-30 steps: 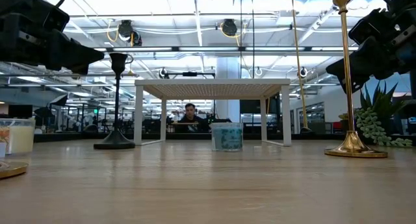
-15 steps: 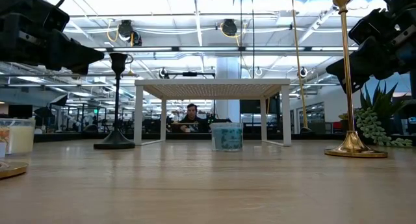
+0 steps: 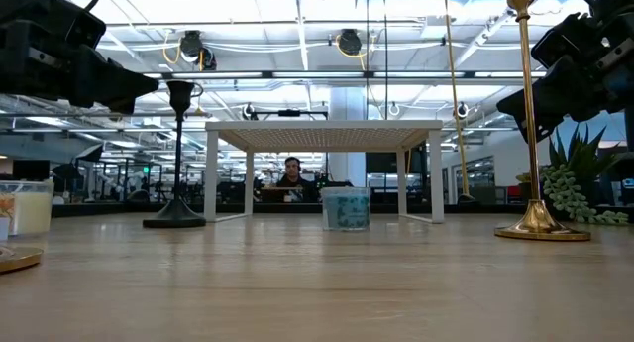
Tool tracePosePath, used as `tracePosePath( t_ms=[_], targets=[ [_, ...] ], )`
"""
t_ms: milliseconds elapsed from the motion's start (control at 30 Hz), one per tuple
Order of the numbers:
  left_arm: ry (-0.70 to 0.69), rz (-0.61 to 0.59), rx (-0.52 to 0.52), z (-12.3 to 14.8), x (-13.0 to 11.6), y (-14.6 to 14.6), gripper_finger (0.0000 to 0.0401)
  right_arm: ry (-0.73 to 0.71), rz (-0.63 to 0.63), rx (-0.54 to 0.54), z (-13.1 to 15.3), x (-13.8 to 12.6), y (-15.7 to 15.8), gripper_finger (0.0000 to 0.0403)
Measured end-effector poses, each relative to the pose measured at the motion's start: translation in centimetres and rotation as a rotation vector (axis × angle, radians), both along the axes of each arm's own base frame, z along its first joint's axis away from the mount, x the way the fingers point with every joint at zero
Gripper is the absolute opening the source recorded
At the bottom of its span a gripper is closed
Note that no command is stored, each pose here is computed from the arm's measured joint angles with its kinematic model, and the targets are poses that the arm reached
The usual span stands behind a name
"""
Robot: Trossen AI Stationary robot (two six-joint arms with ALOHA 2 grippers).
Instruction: Pick & Place candle stick holders
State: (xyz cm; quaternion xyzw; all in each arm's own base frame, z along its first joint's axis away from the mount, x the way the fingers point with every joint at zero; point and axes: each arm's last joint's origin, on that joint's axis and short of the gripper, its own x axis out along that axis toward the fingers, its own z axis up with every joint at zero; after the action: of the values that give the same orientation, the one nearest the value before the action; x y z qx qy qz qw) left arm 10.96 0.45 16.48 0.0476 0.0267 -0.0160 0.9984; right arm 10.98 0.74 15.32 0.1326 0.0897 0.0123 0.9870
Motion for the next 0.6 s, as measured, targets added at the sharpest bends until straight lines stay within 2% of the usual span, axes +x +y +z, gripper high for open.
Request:
tracePosePath(
  t_ms=[433,600],
  targets=[
    [0.0,0.0,0.0,0.0,0.0,0.0,0.0031,0.0,0.0,-0.001,0.0,0.0,0.0,0.0004],
    [0.0,0.0,0.0,0.0,0.0,0.0,0.0031,-0.005,0.013,-0.074,0.01,0.0,0.0,0.0004]
  ],
)
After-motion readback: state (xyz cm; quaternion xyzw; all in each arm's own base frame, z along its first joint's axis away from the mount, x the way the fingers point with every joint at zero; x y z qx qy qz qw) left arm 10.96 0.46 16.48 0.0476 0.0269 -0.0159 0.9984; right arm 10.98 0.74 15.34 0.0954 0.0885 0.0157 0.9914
